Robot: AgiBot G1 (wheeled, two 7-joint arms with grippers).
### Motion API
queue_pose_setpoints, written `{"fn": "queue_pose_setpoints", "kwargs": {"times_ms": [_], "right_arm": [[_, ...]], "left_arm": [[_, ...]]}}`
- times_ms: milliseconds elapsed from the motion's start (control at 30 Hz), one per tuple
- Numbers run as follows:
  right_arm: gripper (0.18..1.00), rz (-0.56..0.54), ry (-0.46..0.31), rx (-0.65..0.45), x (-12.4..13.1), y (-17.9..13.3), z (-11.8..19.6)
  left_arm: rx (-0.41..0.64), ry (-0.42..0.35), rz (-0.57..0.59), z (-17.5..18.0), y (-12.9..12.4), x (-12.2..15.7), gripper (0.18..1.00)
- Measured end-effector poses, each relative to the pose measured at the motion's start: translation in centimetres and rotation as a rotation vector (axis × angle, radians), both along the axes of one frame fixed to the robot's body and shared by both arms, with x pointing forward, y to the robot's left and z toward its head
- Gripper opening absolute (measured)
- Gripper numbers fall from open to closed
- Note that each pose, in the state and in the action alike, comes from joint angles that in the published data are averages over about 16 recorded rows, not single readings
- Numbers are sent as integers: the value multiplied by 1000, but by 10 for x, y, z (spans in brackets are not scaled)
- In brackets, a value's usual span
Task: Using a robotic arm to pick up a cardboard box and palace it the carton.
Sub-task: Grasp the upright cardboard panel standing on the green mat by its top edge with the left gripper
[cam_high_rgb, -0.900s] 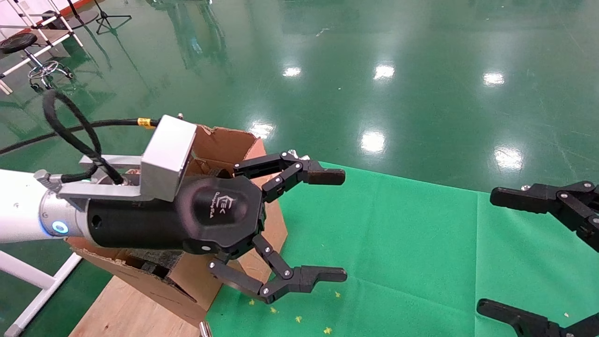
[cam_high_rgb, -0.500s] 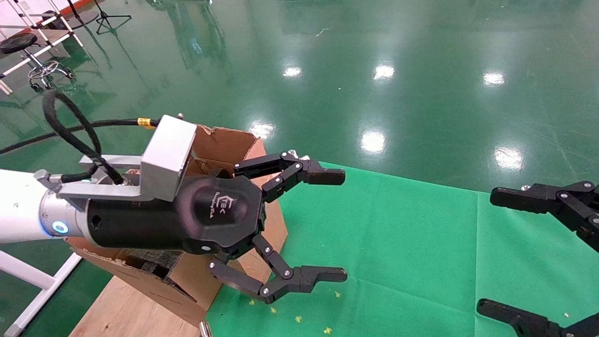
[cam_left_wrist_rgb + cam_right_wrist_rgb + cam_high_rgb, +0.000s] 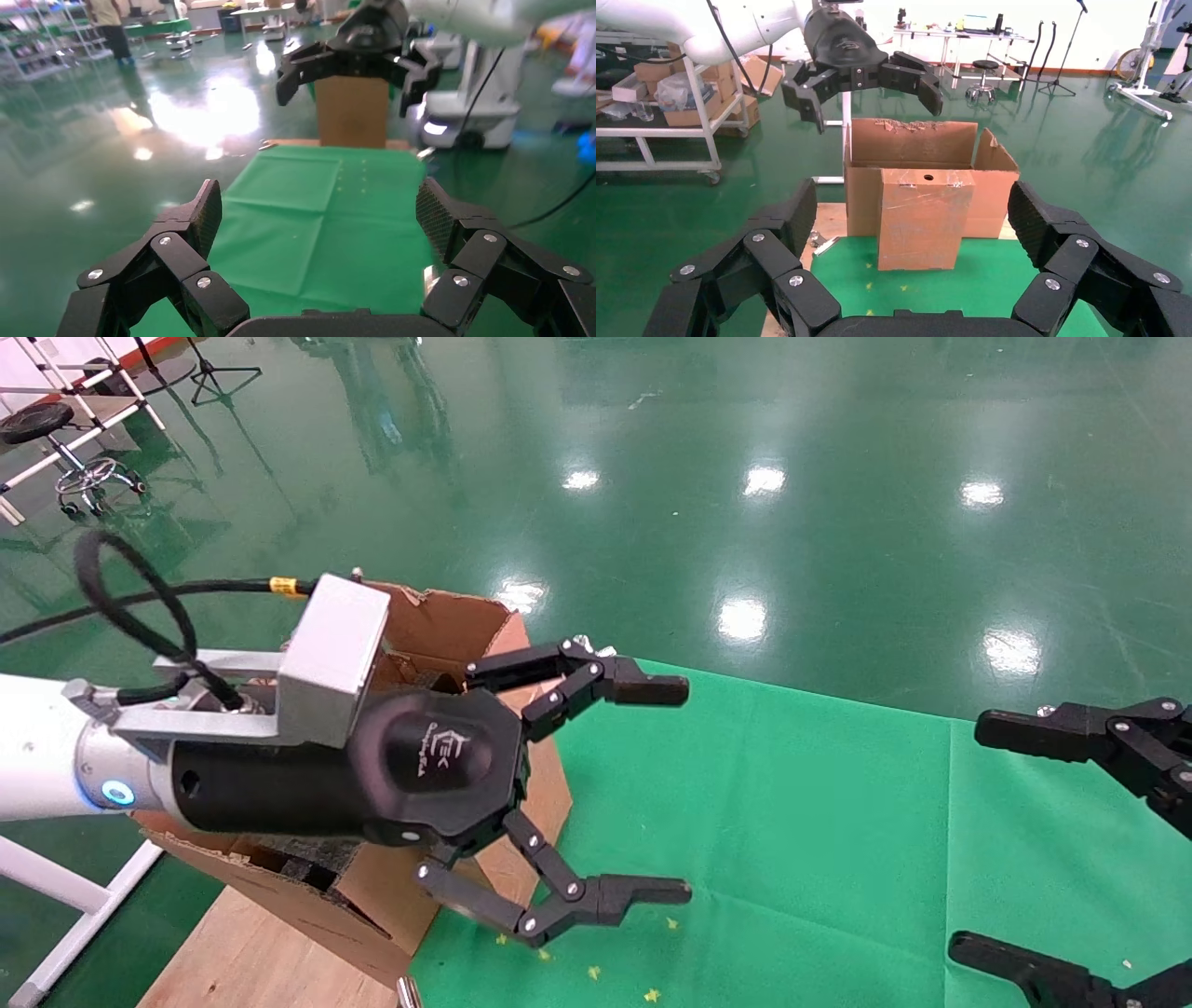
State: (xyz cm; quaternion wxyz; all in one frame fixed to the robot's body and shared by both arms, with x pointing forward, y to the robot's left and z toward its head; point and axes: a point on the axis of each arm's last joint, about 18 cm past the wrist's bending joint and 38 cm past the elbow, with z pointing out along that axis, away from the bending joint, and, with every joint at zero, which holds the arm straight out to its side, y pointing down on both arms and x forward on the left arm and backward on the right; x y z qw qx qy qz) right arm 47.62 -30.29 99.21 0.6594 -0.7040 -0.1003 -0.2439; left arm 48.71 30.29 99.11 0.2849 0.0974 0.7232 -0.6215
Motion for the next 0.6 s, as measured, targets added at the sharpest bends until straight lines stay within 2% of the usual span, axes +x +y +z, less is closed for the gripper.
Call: {"fn": "queue_pose_setpoints", "kwargs": {"times_ms": [200, 400, 600], "right_arm": [[975, 0, 0, 0, 0, 0, 0], [919, 0, 0, 0, 0, 0, 0], [828, 0, 0, 0, 0, 0, 0]], "left_arm": [[65, -44, 84, -1, 4, 13, 1001], [109, -65, 151, -1, 9, 24, 1001], [166, -58, 278, -2, 20, 42, 1001]]}}
